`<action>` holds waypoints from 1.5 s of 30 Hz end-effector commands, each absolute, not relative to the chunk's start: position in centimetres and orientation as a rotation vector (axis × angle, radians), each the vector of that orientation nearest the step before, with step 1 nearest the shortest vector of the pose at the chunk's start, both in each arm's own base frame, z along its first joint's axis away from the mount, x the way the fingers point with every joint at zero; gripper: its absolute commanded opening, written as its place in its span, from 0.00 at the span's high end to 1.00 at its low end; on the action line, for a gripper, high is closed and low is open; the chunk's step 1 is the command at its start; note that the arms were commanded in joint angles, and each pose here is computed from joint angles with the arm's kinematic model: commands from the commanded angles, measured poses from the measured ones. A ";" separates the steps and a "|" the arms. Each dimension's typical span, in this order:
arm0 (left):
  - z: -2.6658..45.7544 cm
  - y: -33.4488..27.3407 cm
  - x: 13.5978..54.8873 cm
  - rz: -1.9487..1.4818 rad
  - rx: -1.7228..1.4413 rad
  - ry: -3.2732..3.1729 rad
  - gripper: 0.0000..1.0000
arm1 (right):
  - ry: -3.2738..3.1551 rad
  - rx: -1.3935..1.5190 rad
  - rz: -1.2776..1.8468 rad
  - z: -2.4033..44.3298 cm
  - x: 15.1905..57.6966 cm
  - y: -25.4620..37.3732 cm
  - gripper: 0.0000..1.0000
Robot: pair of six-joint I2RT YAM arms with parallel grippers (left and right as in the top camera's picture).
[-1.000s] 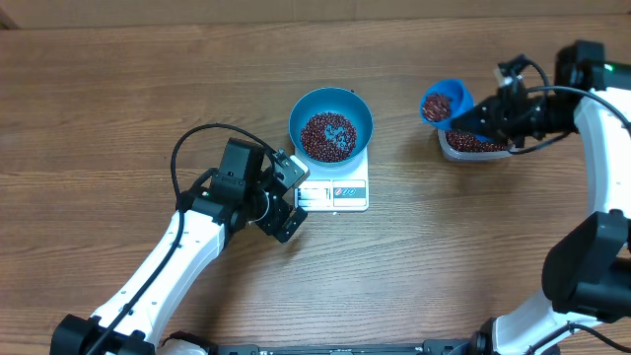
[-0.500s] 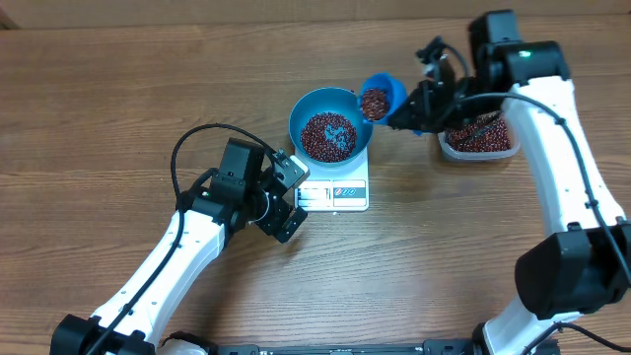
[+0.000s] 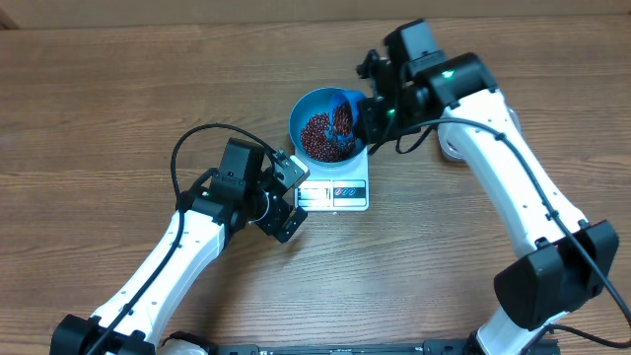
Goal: Scoop item into bowl and weigh 150g on scale
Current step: 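Carry the scoop over the teal bowl and pour the beans in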
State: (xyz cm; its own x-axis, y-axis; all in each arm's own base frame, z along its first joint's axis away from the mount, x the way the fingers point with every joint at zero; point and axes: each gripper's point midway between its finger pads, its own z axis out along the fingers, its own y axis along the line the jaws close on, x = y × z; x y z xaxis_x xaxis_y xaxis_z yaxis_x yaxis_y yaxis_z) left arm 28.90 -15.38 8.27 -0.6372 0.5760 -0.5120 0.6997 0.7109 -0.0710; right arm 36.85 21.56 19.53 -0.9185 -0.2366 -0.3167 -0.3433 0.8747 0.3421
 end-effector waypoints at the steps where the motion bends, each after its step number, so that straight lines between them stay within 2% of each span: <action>1: 8.0 -15.6 28.6 -0.376 0.999 2.457 0.00 | 2.685 -0.405 0.385 21.9 37.9 20.8 0.96; 12: 8.0 -15.6 28.6 -0.376 0.999 2.457 0.00 | 2.577 -0.445 0.183 22.6 39.0 22.0 0.96; 25: 8.0 -15.6 28.6 -0.376 0.999 2.457 0.00 | 2.527 -0.459 0.129 23.1 39.4 22.5 0.96; 45: 8.0 -15.6 28.6 -0.376 0.999 2.457 0.00 | 2.387 -0.543 -0.202 24.4 38.3 23.9 0.96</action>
